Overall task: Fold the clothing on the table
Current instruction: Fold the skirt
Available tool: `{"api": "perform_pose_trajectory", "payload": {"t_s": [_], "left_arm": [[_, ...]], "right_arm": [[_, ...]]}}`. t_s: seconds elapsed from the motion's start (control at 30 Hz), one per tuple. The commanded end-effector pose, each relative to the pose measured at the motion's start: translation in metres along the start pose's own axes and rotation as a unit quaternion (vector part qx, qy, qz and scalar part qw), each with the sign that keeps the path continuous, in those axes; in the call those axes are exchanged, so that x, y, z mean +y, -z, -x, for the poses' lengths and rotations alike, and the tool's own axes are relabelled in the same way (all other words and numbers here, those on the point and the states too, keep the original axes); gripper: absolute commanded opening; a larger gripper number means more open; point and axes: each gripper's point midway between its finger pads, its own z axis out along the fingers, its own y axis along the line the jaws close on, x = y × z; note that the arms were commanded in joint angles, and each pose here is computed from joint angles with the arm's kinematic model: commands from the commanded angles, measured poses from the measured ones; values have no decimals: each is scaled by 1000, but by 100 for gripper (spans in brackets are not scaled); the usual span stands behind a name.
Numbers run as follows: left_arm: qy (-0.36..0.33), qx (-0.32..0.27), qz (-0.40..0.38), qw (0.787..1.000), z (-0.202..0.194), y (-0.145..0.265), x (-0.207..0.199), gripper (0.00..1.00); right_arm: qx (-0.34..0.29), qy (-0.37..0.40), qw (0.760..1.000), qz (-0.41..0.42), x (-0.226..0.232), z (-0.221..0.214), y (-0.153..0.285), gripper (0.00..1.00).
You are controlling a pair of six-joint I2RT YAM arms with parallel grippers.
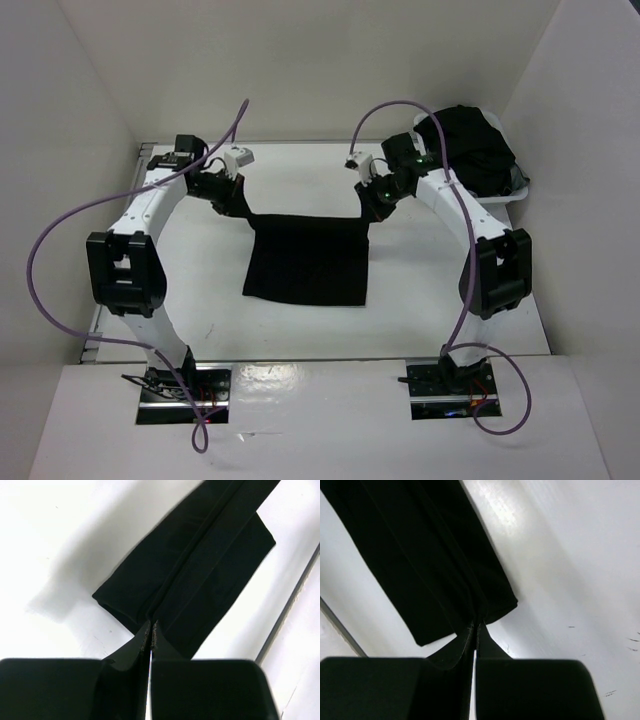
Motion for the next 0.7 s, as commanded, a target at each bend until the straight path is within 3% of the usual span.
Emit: {"api": "perform_pose_trajectory", "payload": {"t_s": [0.0,0.2,0.53,0.6,0.63,0.67], "left_arm": [[-17,6,-7,1000,-11,17,-14,0],[-14,51,-22,998,-48,18,-31,0],[-26,92,-35,995,-73,15,-50,2],[-36,97,-36,994,-75,14,-54,5],[-37,107,-37,993,-80,11,-56,7],[-43,114,-35,992,-81,10,-57,20]], "right_arm": [[27,33,999,-10,17,-12,19,0],[63,51,997,17,37,-27,15,0],[140,87,982,93,74,-61,1,3],[159,95,977,108,85,-69,-2,7],[160,99,976,110,88,-69,-3,15],[165,107,974,116,92,-72,-5,24]]}}
